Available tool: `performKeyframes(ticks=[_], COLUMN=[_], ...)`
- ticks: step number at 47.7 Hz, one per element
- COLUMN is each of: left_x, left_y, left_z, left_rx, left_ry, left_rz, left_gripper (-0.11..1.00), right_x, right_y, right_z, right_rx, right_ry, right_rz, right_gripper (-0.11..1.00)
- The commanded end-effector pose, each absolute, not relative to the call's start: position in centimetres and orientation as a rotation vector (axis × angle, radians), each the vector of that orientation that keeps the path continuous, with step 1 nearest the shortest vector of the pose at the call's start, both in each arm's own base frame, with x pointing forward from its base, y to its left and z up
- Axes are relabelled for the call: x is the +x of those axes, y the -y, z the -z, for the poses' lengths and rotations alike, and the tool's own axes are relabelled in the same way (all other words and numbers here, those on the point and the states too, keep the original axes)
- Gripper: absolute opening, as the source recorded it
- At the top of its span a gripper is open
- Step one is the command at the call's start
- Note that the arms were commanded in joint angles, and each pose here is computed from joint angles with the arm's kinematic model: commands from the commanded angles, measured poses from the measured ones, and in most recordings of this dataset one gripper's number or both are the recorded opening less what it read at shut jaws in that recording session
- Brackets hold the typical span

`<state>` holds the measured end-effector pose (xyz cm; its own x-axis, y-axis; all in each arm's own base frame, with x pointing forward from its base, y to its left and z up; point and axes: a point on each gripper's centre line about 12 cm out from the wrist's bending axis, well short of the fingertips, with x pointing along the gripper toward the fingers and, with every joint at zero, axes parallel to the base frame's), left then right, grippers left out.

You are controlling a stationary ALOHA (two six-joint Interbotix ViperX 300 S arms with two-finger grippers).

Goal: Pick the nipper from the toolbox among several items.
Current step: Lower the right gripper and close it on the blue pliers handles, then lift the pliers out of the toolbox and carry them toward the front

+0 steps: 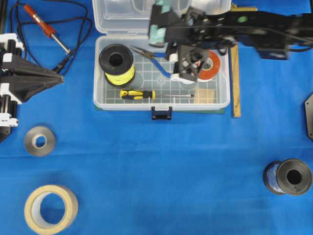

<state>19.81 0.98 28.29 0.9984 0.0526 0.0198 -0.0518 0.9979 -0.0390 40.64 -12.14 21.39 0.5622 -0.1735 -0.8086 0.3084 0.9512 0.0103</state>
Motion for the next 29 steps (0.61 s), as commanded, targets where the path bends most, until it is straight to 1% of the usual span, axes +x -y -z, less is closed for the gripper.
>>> performKeyframes(ticks=[1,7,15,21,29], left_x=[20.0,20.0,20.0,19.9,19.9], left_y=[-1.0,-1.1,-1.1,-1.1,-1.2], left_z=[-28.8,-28.8,-28.8,-28.7,-28.7], left_rx=[-0.041,-0.040,-0.040,-0.040,-0.041], left_ry=[0.035,0.035,0.035,0.033,0.033], left_rz=[-0.054,-0.056,-0.056,-0.057,-0.065], left_gripper=[0.00,0.00,0.00,0.00,0.00], right_x=[39.5,37.9,36.5,36.2,36.6], right_y=[12.0,11.0,7.6,4.3,-0.5], right_z=[-25.6,-27.8,-29.4,-29.6,-28.9], right_rx=[0.145,0.141,0.117,0.108,0.094], right_ry=[-0.836,-0.782,-0.699,-0.642,-0.618], right_rz=[0.293,0.285,0.218,0.141,0.021], right_gripper=[0.13,0.13,0.13,0.13,0.13])
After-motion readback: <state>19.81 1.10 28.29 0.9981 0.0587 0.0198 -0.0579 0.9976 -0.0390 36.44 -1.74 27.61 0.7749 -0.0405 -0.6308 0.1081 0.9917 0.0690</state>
